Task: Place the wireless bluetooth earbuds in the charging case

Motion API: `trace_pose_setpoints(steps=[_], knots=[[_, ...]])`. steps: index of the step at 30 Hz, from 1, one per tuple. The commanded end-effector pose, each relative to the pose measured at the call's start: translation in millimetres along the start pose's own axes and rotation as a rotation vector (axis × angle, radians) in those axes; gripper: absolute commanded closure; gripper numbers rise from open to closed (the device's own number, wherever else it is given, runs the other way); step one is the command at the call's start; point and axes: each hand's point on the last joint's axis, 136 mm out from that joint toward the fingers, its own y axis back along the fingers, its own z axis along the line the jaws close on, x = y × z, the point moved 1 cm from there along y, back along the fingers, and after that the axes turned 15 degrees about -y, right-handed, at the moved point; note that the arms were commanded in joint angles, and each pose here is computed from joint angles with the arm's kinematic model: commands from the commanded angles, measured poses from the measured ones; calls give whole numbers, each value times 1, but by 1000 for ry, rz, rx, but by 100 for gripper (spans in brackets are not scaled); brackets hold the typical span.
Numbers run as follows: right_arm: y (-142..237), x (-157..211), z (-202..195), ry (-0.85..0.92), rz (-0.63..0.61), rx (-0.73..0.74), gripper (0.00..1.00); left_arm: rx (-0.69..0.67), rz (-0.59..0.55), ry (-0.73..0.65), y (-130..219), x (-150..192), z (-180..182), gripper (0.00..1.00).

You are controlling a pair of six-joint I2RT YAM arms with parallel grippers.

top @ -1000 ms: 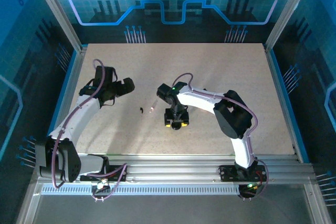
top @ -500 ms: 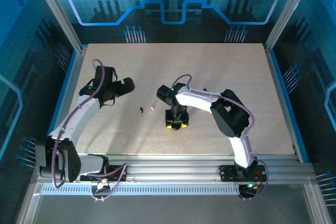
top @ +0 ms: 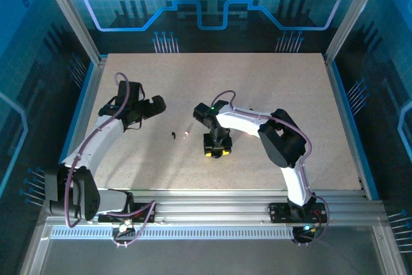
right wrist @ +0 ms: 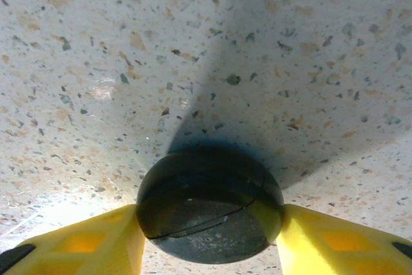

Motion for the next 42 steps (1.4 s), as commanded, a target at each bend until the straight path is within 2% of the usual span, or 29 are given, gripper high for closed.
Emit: trace_pose_setpoints(steps=[1,8,12,15,19,22,25,27,34,39,42], knots=[[-16,-12,-8,-9,-12,53,45,23,-4,13,0,-5,-2,2],[-19,-13,-8,-4,-10,55,43,30,-4,13,0,-4,-3,2],[-18,-15,-8,6,-23,57,49,38,-6,12,1,-4,-4,3],[-6,-17,-7,14,-57,40,53,53,-12,7,2,-4,-7,3],[29,-20,-2,21,-151,-32,55,131,-68,-19,8,-11,-19,6],[66,-22,0,13,-240,-130,55,227,-146,-63,17,-17,-34,9],[104,-24,0,-2,-328,-250,54,344,-271,-145,36,-26,-55,13],[129,-24,1,-12,-382,-356,54,419,-369,-240,50,-30,-73,14],[205,-23,-1,-41,-544,-743,54,640,-653,-627,98,-10,-131,15],[238,-25,-10,-93,-620,-966,53,740,-768,-782,110,7,-153,21],[249,-24,-9,-86,-616,-1102,52,790,-806,-884,111,19,-168,25]])
